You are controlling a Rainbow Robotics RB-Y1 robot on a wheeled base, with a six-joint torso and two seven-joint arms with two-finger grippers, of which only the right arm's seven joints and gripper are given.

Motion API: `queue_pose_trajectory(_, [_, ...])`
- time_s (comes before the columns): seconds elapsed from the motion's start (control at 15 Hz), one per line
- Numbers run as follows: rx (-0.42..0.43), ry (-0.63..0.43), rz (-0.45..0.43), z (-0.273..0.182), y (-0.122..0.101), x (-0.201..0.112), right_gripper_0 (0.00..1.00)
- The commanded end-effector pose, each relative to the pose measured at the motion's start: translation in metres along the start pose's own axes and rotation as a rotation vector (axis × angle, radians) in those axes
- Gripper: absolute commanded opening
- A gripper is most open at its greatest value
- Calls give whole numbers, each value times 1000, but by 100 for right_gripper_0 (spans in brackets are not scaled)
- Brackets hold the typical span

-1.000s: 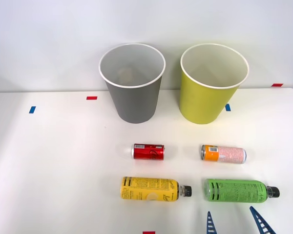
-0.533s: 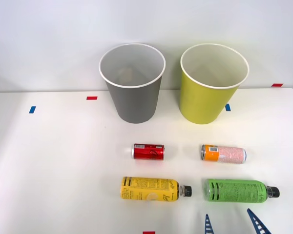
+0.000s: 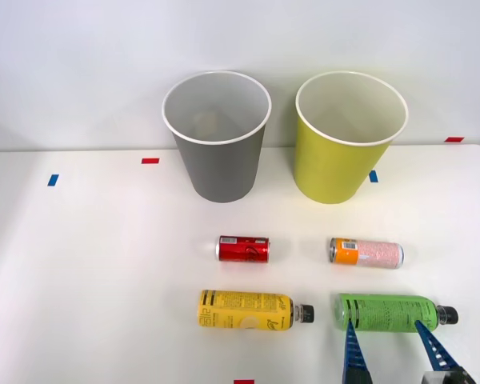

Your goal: Put cans in the gray bin, plastic bottles in the light green bin

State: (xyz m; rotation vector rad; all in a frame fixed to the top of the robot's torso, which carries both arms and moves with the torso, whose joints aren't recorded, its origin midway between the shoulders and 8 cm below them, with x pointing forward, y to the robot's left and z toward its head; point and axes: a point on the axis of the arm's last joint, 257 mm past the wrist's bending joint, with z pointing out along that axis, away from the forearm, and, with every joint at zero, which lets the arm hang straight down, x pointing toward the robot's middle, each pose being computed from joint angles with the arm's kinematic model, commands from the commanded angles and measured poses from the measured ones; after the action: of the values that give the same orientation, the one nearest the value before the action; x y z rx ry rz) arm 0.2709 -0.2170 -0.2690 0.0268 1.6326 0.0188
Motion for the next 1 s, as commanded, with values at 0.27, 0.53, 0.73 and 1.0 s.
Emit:
queue_pose_trajectory(0.27, [55,126,187,15,-15,-20,100])
queue_pose_trajectory(0.53, [85,261,248,16,-30,-30,100])
queue_pose_trajectory(0.73, [87,337,375,19,-38,-38,100])
queue_pose_trajectory(1.0, [127,432,574,28,-57,-34,100])
